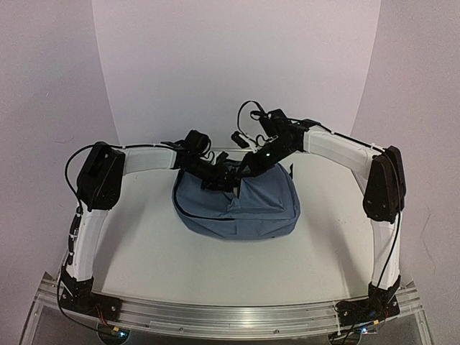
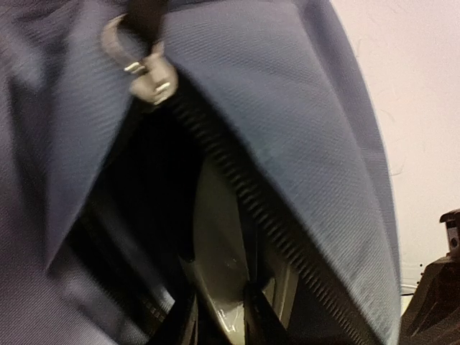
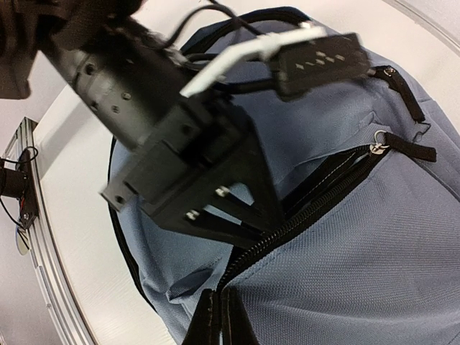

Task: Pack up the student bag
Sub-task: Place the stationery in the student bag, then adjust the student bag at the center of the board, then pick up the student bag at the center of the board, then zip the student bag at the center of the board.

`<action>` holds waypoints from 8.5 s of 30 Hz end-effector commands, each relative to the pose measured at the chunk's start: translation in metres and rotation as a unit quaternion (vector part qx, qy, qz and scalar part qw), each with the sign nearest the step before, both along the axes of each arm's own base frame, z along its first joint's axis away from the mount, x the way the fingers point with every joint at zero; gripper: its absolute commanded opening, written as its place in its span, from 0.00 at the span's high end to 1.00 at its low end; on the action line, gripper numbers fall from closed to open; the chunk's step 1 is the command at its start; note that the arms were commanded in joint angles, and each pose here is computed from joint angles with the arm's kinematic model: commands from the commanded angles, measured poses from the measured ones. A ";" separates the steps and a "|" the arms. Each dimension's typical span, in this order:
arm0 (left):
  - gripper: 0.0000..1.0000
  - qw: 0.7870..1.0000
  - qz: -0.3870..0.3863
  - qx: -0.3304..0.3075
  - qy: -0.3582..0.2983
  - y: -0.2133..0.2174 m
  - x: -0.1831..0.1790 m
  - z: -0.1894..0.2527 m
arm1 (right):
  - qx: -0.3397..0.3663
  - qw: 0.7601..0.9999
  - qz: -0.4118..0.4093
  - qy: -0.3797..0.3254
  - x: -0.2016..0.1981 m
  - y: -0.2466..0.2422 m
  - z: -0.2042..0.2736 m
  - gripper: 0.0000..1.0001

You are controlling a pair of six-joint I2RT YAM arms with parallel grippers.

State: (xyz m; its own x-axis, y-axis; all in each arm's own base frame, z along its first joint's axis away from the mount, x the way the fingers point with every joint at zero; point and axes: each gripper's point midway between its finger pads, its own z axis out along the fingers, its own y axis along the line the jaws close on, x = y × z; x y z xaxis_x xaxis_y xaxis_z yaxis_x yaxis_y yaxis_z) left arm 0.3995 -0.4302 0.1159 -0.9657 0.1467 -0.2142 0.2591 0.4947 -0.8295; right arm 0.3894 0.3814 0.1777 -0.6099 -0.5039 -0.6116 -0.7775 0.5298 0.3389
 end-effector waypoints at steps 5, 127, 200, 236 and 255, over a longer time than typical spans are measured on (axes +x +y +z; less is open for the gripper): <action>0.88 0.995 -0.061 -0.062 -0.046 -0.042 -0.015 0.038 | 0.043 0.999 0.030 0.004 -0.012 0.020 0.021 1.00; 1.00 0.985 -0.064 0.113 -0.114 0.031 -0.031 0.082 | 0.046 0.994 0.077 0.064 -0.055 -0.060 0.026 0.21; 0.32 0.957 0.224 0.169 -0.074 0.209 0.046 0.089 | 0.307 0.931 -0.099 0.171 0.091 -0.008 0.106 1.00; 0.48 0.768 -0.233 0.220 -0.555 -0.019 -0.032 0.131 | 0.384 0.892 -0.091 0.220 0.050 -0.010 0.158 1.00; 0.60 0.755 -0.206 0.259 -0.566 -0.032 0.001 0.110 | 0.388 0.888 -0.084 0.232 0.045 -0.003 0.157 1.00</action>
State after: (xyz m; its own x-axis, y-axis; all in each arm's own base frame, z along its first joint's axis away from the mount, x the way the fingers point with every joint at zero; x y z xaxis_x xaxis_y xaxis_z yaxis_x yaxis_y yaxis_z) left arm 0.3830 -0.4575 0.2063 -0.0779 0.7568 -0.6490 0.9142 0.3140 0.2564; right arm 0.4643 0.3759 0.2030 -0.9828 0.1221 -0.1385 -0.0956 0.3054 0.9474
